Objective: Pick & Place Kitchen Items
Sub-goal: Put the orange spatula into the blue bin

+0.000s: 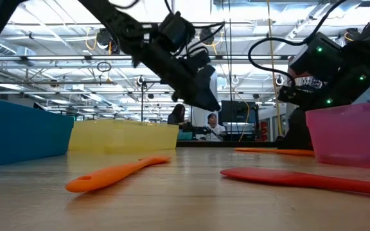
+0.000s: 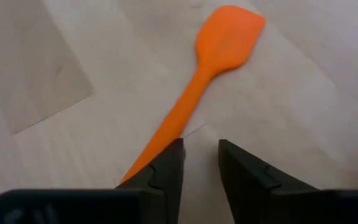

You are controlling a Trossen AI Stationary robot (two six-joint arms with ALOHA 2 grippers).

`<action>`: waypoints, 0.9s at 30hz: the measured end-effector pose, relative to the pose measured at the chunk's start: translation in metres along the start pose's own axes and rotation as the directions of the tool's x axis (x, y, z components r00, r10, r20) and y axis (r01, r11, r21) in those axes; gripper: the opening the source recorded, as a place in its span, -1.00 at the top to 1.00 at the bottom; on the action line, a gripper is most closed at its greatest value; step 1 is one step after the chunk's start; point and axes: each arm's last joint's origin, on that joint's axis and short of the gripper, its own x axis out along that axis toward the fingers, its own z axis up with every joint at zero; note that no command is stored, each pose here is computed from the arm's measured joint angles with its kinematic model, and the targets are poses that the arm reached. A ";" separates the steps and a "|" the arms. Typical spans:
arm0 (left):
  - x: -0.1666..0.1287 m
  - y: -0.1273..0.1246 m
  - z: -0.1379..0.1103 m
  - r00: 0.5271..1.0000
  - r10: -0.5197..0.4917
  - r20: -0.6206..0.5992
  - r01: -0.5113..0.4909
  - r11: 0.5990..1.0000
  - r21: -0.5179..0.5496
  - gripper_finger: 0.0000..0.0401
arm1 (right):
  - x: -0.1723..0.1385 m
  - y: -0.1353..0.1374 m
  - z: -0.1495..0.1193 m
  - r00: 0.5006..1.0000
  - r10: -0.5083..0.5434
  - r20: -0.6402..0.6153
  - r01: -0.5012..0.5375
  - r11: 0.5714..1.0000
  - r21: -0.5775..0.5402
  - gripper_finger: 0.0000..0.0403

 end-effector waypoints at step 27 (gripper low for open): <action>0.065 0.029 -0.019 0.983 -0.146 -0.110 0.145 0.989 -0.016 -0.05 | 0.014 -0.008 0.023 0.977 0.067 0.201 -0.041 0.991 -0.130 0.47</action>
